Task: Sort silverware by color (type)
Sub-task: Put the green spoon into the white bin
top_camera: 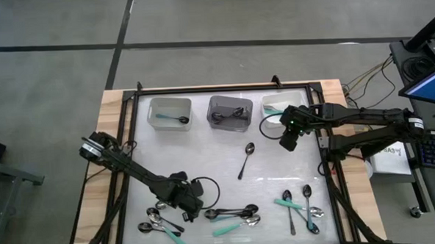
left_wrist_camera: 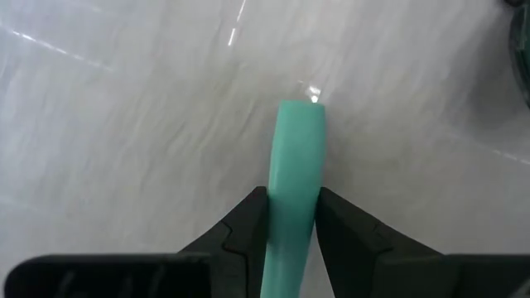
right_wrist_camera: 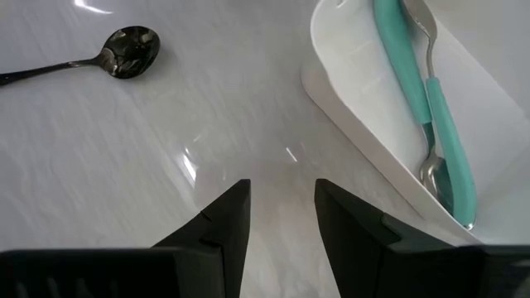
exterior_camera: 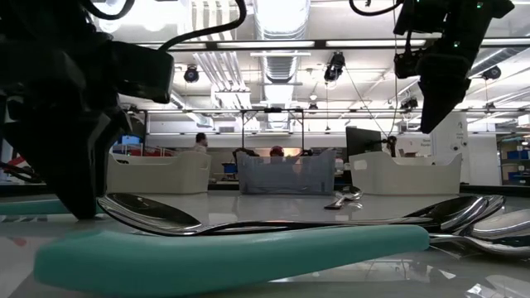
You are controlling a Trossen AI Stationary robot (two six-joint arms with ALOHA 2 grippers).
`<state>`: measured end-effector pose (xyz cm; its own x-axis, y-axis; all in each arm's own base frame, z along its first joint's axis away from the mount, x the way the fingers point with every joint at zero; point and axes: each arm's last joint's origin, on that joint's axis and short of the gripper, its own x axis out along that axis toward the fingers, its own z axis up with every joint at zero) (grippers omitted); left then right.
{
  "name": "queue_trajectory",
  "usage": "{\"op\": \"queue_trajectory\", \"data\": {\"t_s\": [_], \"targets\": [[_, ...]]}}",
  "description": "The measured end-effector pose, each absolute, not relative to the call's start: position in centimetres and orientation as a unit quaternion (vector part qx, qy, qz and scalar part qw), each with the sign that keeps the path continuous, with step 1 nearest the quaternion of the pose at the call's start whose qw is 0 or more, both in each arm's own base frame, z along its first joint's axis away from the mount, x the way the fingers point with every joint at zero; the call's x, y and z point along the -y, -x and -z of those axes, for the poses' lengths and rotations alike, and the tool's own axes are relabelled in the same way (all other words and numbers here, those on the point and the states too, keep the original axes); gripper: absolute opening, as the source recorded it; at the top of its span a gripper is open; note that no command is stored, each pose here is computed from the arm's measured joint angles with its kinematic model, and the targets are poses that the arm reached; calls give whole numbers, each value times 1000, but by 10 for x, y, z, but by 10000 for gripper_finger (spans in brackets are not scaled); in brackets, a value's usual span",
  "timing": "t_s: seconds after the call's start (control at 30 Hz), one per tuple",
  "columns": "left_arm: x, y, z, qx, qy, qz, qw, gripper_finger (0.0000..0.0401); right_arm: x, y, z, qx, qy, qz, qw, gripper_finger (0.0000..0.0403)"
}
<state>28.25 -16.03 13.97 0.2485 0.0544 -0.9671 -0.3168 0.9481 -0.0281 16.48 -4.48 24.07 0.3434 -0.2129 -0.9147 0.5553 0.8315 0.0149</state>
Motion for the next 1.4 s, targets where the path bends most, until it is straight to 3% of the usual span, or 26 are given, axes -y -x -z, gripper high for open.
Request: {"op": "queue_trajectory", "data": {"t_s": [0.43, 0.87, 1.17, 1.4], "targets": [[157, -287, -139, -574, 126, -150, 795, 65, 45, -165, -241, -519, -165, 239, 804, 128], [139, -288, -144, -599, 73, -172, 779, 54, 45, -165, -241, -517, -168, 242, 804, 128], [121, -314, -184, -556, 12, -203, 806, 54, 45, -167, -242, -511, -163, 238, 810, 128], [106, -340, -219, -456, -29, -252, 853, 54, 48, -178, -248, -464, -117, 206, 854, 128]]}}
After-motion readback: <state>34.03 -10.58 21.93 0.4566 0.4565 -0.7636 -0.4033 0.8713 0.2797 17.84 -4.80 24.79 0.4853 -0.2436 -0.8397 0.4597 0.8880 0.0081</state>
